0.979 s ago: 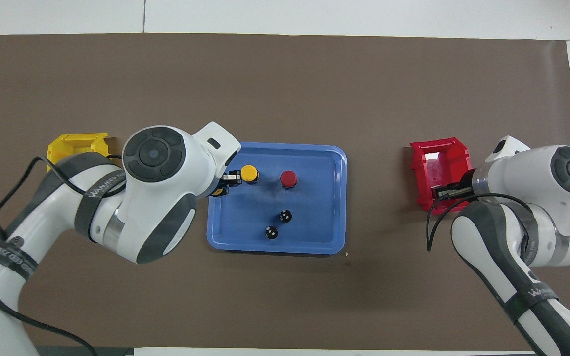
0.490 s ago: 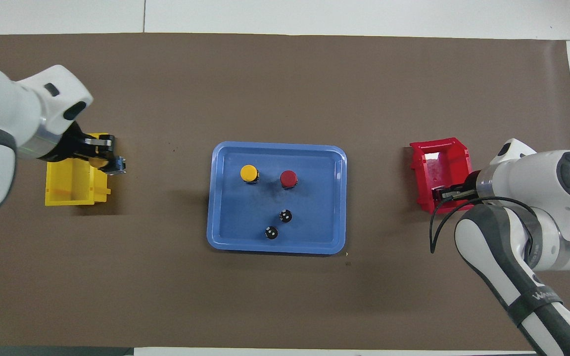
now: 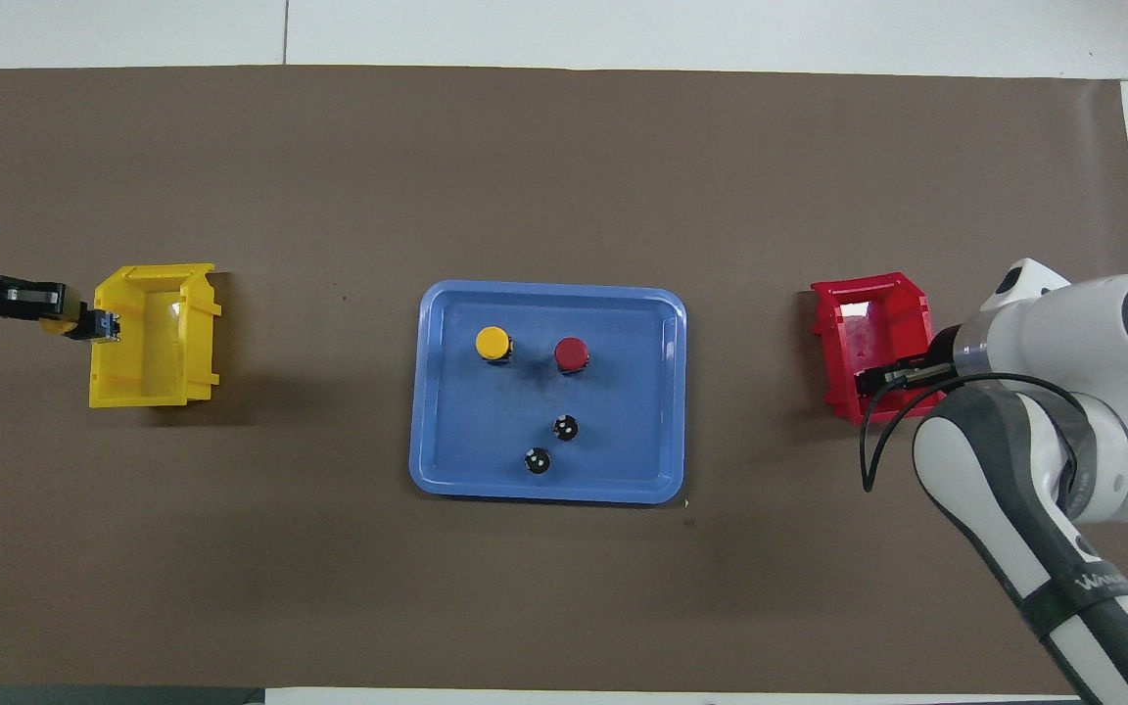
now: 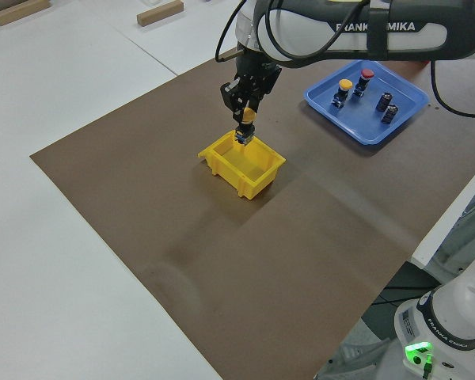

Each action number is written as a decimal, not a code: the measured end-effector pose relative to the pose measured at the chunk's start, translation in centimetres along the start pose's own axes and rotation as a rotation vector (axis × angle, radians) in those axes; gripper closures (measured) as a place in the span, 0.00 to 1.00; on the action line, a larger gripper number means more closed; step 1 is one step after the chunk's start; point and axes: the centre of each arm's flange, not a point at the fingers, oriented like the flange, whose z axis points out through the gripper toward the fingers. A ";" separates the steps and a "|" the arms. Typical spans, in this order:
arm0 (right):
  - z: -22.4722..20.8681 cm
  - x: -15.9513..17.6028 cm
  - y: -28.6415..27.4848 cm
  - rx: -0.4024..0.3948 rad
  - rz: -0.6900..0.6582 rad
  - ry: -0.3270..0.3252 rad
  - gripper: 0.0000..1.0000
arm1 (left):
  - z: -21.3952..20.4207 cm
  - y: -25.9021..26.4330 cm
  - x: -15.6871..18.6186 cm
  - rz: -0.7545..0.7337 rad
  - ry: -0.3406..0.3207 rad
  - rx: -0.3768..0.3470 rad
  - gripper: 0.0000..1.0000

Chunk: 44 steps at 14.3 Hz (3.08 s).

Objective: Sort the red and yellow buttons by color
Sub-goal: 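Drop the yellow button in the yellow bin while the right gripper releases the red button, then grasp the second red button on the tray with the right gripper, then carry the red button to the red bin while the left gripper reaches the tray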

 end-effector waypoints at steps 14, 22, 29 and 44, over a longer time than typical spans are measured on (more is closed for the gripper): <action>-0.9 9.3 -36.1 -0.017 0.070 0.118 0.22 | 8.9 2.8 -2.9 0.054 -0.048 -0.012 0.59; 3.1 8.8 -36.5 -0.023 0.058 0.107 0.26 | 10.9 2.7 -3.2 0.075 -0.057 -0.015 0.59; 4.9 7.8 -36.8 -0.031 0.052 0.091 0.40 | 9.4 2.4 -2.2 0.072 -0.032 -0.010 0.44; -8.3 9.2 -10.9 -0.069 0.014 0.000 0.59 | -12.4 10.5 0.8 0.002 0.050 -0.010 0.00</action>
